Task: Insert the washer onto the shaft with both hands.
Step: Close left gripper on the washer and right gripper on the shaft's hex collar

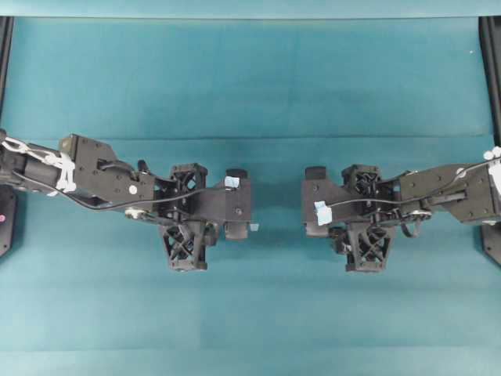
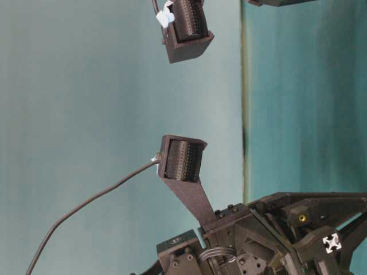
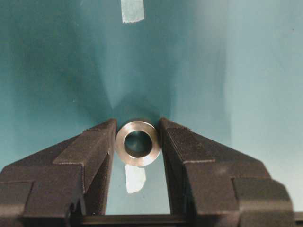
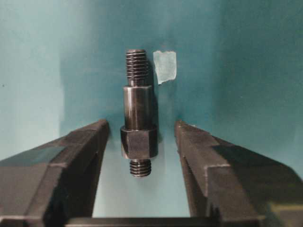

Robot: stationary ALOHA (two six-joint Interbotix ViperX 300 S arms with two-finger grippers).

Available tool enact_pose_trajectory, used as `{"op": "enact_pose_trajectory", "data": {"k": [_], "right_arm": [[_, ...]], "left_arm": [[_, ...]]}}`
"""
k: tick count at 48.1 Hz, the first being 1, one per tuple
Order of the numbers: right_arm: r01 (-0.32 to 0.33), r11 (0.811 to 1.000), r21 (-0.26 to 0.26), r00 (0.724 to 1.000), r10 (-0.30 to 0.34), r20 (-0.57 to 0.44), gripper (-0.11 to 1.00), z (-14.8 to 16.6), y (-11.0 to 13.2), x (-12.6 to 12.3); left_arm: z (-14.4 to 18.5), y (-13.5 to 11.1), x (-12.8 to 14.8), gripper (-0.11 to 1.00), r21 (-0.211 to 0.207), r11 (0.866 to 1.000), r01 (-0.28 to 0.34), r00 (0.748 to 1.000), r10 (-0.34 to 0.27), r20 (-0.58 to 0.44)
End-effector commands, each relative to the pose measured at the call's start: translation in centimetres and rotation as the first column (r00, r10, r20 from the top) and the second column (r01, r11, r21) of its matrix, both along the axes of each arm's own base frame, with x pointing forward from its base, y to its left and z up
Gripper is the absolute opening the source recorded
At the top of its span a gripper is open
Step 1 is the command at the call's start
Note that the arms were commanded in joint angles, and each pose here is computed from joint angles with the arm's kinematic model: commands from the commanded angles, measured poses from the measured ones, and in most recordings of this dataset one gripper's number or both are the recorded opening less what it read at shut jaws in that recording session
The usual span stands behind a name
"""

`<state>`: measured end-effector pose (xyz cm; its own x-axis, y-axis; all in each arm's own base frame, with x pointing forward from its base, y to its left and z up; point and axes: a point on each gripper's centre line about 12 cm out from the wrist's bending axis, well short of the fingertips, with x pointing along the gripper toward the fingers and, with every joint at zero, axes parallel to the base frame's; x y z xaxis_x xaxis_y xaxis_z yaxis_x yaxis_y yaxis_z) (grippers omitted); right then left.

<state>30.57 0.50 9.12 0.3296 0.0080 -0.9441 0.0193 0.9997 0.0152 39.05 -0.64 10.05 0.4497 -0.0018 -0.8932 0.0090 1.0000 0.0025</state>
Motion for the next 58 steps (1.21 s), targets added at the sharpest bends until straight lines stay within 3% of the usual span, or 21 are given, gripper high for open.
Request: {"op": "enact_pose_trajectory", "data": {"k": [1,22,58], "right_arm": [[0.019,1.000,-0.003,1.000,-0.019,-0.017,0.15,-0.5,-0.7,-0.1],[0.002,1.000,-0.004,0.999,-0.003,-0.044,0.01,-0.2,-0.3,-0.4],[-0.007,1.000,0.011,0.999,0.007,-0.037,0.00,-0.1,0.6,-0.3]], "left_arm": [[0.3,-0.2,0.1,0.37,0.002,1.000,0.010,1.000,-0.010,0.012],[0.4,-0.7,0.1,0.37,0.002,1.000,0.022,1.000,-0.022,0.014],[0.4,-0.8,0.0,0.37,0.015,0.999,0.048,0.999,-0.048,0.012]]}}
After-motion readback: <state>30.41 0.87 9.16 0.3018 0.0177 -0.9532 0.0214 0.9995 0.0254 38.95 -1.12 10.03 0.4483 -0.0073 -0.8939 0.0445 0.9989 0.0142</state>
